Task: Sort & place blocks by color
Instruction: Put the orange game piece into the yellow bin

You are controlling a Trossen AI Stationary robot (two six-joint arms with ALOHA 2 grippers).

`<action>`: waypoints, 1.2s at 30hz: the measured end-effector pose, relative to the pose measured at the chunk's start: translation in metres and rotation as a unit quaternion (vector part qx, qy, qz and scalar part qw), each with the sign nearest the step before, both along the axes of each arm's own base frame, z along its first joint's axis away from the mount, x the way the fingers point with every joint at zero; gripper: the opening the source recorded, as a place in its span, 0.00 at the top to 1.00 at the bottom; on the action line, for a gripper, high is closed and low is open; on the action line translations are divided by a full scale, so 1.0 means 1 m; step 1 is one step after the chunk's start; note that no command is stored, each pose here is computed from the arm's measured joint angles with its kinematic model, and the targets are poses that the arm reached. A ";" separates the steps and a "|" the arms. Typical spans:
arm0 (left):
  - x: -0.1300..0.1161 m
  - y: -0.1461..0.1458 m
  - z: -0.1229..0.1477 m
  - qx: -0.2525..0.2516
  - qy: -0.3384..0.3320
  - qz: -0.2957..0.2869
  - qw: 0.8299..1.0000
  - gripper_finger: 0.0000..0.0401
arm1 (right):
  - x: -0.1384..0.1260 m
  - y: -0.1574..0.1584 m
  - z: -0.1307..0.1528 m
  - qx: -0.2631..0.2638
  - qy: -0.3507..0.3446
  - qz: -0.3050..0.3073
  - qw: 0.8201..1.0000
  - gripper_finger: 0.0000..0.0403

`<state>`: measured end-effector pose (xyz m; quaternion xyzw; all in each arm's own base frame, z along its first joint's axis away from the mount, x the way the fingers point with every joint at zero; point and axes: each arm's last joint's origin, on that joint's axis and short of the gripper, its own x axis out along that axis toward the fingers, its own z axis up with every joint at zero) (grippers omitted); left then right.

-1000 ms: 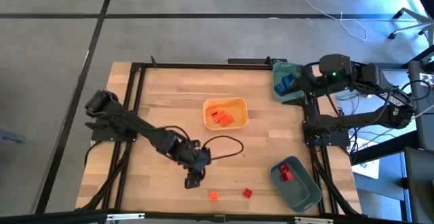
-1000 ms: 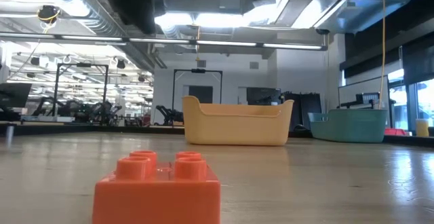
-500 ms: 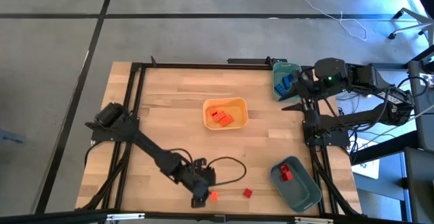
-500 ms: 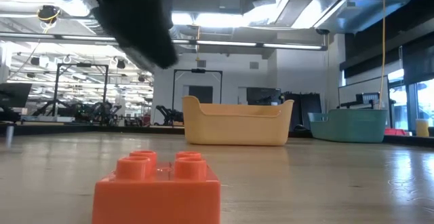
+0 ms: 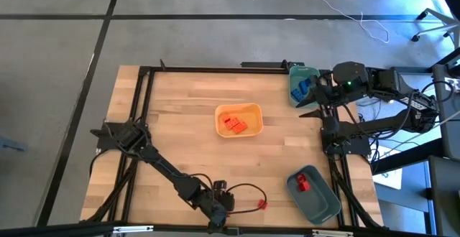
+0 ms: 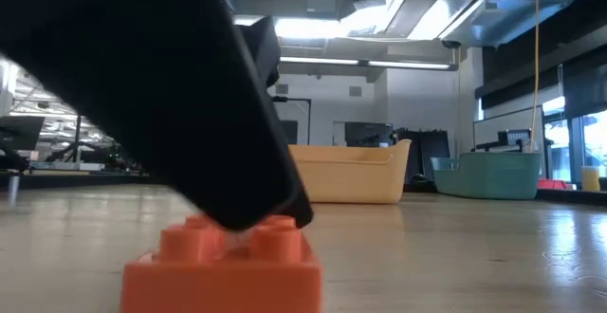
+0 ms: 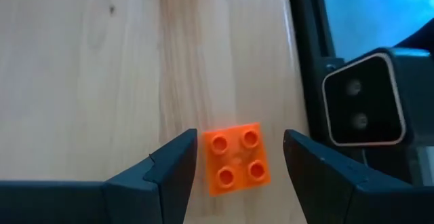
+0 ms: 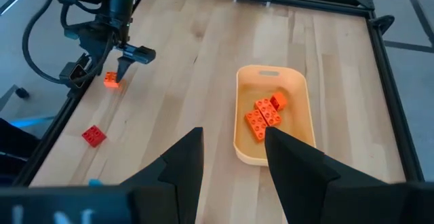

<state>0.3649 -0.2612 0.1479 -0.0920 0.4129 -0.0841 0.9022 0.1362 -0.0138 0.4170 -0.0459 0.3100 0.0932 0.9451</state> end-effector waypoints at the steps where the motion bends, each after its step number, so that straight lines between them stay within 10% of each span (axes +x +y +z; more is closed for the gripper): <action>1: 0.000 0.000 0.000 0.002 0.003 0.001 1.000 0.47 | 0.000 0.000 0.000 0.000 0.000 0.000 1.000 0.60; 36: -0.002 -0.009 -0.020 -0.006 0.042 0.052 0.998 0.47 | 0.000 0.000 0.000 0.001 0.001 -0.001 1.000 0.60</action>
